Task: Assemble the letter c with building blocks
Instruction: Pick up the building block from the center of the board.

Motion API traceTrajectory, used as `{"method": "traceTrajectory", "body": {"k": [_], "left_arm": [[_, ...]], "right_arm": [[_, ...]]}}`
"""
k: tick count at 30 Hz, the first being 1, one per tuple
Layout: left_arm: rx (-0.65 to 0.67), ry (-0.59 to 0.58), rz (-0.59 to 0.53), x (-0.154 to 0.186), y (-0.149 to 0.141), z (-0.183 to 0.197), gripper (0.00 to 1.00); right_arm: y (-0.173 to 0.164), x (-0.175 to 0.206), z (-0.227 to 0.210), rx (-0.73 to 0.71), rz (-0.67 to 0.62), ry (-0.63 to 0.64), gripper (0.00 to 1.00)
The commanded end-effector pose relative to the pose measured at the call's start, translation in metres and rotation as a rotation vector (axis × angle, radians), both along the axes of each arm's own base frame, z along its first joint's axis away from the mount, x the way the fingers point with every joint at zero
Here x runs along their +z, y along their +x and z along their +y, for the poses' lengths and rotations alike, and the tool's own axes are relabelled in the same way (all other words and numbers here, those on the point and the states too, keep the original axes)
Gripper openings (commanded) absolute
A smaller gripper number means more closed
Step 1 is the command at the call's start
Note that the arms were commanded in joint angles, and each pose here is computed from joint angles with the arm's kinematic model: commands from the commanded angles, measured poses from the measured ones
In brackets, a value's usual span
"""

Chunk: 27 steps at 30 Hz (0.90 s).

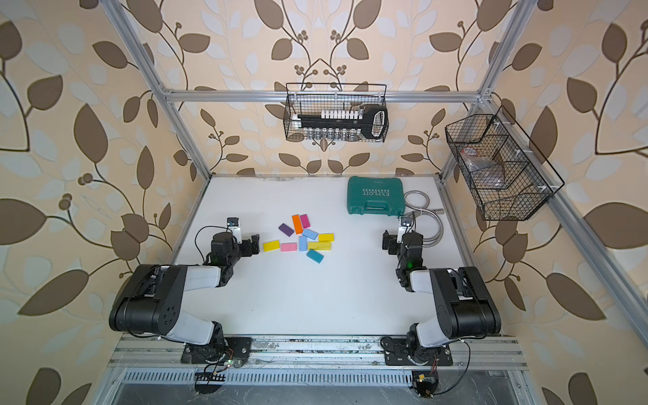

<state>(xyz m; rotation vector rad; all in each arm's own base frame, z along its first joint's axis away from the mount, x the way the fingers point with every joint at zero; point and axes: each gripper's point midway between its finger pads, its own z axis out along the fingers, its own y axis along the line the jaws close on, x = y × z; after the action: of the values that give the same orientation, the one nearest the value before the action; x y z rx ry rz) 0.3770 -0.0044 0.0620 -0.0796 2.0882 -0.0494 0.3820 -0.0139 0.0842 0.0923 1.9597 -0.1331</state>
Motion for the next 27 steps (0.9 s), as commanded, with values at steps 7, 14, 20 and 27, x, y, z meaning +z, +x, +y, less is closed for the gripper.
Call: {"method": "traceTrajectory", "body": {"k": [7, 14, 20, 27], "left_arm": [[0.141, 0.01, -0.025, 0.041, 0.011, 0.026, 0.99], [0.285, -0.143, 0.031, 0.091, 0.003, 0.033, 0.99], [0.381, -0.339, 0.214, 0.118, -0.012, 0.021, 0.99], [0.254, -0.523, 0.389, 0.126, -0.037, -0.024, 0.99]], "right_arm": [[-0.011, 0.064, -0.015, -0.097, -0.081, 0.018, 0.98], [-0.045, 0.099, -0.028, -0.326, -0.03, 0.347, 0.98], [-0.07, 0.104, -0.011, -0.336, 0.081, 0.53, 0.98], [-0.076, 0.099, 0.048, -0.055, 0.351, 0.579, 0.95]]}}
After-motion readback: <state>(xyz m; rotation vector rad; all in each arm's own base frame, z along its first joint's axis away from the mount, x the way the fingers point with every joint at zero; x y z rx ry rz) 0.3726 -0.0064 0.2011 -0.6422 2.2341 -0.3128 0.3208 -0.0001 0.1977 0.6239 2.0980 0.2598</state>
